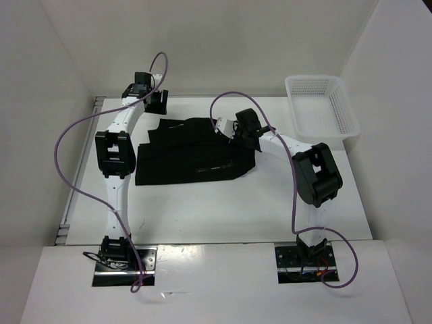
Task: Fold and stack the shorts
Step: Flatten the shorts out
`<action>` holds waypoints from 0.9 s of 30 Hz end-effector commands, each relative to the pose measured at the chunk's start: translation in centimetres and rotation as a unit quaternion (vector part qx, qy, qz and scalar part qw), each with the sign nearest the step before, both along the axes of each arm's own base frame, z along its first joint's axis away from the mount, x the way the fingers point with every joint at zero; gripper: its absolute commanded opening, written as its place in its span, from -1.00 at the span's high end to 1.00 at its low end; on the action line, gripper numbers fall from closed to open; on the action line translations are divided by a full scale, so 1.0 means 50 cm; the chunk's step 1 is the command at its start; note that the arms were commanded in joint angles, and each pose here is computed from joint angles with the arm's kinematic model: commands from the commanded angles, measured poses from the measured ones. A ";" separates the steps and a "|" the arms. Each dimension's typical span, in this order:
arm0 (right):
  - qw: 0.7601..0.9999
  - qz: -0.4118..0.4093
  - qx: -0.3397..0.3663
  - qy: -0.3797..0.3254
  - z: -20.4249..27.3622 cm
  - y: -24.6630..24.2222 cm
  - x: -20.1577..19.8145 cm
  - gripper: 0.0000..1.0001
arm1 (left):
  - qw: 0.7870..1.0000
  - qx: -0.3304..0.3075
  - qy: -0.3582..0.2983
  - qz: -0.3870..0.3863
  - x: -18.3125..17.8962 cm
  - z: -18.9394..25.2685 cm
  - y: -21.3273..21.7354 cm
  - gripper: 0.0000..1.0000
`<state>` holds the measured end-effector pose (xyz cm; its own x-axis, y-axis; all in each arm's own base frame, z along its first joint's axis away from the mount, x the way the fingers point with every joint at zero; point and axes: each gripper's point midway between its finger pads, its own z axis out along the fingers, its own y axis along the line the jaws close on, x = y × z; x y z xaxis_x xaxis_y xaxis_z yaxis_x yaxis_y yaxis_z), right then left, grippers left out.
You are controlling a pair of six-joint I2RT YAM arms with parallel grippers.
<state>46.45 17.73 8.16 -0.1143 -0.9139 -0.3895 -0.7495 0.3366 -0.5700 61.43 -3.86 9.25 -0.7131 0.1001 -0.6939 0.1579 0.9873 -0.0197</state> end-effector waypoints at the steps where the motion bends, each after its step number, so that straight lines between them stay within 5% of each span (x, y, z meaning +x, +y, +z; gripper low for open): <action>1: 1.000 0.003 0.020 -0.003 0.030 0.012 -0.011 1.00 | 0.999 -0.025 0.009 -0.023 0.011 -0.031 -0.019 -0.49; 11: 1.000 0.002 0.022 0.009 0.018 0.011 -0.021 1.00 | 0.998 -0.020 0.054 -0.024 0.004 -0.138 -0.027 -0.39; 15: 1.000 0.002 0.019 0.013 0.010 0.011 -0.022 1.00 | 0.997 -0.020 0.071 -0.023 -0.011 -0.158 -0.026 -0.08; 23: 1.000 -0.001 0.017 0.011 0.008 0.013 -0.011 1.00 | 0.996 -0.019 0.076 -0.032 -0.016 -0.169 -0.049 0.95; 27: 1.000 -0.010 0.008 -0.008 0.017 0.007 0.006 1.00 | 0.999 -0.021 0.028 -0.034 0.017 -0.083 -0.051 1.00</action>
